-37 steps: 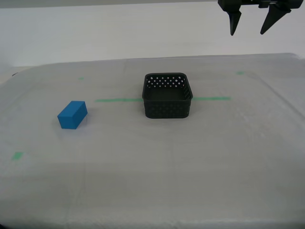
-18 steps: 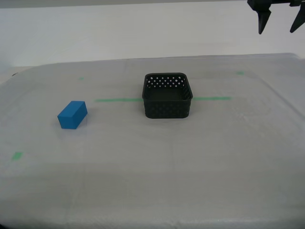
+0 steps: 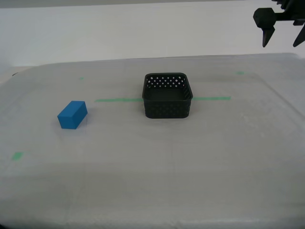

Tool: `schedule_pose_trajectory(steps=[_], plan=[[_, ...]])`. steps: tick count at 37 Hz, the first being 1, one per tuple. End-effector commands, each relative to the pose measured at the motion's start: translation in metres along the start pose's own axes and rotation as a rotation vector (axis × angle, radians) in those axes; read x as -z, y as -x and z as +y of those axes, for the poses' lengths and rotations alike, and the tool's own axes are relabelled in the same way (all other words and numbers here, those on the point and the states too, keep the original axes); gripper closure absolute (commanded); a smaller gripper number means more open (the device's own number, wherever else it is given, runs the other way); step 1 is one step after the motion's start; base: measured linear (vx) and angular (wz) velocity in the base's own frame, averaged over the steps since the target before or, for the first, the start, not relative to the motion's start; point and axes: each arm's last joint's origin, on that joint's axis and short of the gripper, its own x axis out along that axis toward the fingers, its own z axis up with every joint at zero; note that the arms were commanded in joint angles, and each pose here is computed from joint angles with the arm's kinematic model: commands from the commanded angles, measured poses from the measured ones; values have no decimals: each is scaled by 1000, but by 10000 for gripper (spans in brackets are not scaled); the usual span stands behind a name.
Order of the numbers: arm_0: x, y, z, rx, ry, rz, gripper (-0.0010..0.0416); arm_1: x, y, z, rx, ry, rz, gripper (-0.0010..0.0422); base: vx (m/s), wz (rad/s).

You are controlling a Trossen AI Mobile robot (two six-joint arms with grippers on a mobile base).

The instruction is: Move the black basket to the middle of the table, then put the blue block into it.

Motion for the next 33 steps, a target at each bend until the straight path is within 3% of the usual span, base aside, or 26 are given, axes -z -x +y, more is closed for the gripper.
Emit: schedule_pose_trajectory(steps=[1,5,33], plan=[[4,-5,0,-2,-4,-45,5,-1,0,0,0,-1,-6,412,0,0],[8,-9,0,-3,-28,-58,6,-1,0,0,0,-1,-6,412,0,0],[11,-12,0,-4,-25,-48,7,-1,0,0,0,-1,-6,412,0,0]])
